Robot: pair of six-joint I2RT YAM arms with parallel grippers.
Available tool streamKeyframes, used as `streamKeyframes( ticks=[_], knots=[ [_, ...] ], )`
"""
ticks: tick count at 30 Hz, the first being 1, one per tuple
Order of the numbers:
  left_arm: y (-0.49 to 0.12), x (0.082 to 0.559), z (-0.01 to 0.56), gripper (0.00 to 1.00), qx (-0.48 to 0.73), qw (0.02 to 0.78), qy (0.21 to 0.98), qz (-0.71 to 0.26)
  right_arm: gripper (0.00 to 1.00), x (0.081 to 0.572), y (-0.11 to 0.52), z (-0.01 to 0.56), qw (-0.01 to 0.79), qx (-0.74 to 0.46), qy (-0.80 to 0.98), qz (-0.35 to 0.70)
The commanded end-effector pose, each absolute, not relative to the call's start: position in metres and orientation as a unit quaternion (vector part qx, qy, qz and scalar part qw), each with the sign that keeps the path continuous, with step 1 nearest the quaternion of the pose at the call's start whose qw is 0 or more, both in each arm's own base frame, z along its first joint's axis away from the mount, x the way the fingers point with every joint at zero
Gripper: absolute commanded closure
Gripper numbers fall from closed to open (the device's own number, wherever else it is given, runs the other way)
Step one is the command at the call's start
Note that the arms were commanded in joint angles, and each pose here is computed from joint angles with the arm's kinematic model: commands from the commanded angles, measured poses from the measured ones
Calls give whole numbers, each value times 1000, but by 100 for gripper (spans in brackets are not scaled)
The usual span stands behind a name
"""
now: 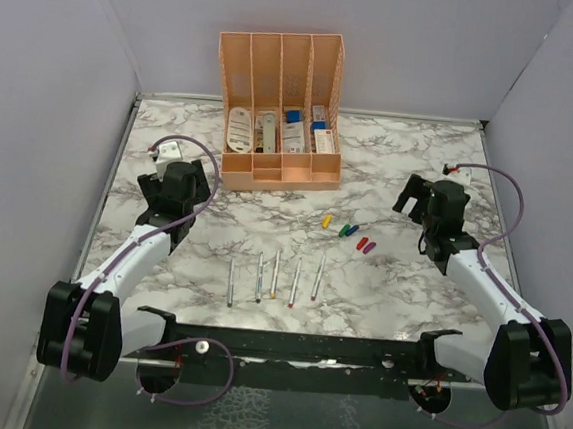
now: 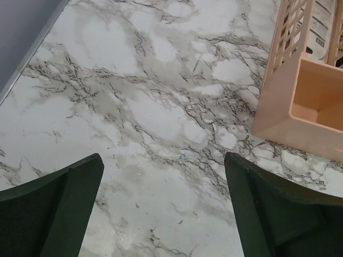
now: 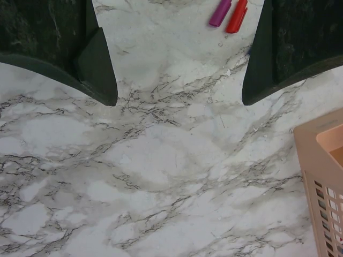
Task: Insert the pens into the pen caps
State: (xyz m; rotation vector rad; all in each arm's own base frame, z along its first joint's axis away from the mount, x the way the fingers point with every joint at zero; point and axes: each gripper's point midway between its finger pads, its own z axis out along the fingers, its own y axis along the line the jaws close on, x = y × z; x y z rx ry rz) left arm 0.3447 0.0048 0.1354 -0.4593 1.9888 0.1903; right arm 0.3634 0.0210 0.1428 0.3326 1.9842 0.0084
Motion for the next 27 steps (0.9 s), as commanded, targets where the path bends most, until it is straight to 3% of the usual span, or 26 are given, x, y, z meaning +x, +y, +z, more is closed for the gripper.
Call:
streamKeyframes(
  ticks=[1, 14, 21, 27],
  knots=[
    [7, 347, 142, 1, -202, 520, 825, 91, 0, 365, 25, 151, 535, 135, 834, 12],
    [9, 349, 141, 1, -204, 516, 826, 99, 0, 372, 10, 145, 512, 210, 833, -17],
    [-13, 348, 148, 1, -134, 524, 840, 50, 0, 379, 10, 134, 462, 242, 853, -33],
    [-14, 346, 148, 1, -121, 488, 862, 62, 0, 388, 20, 130, 432, 231, 871, -21]
  ],
)
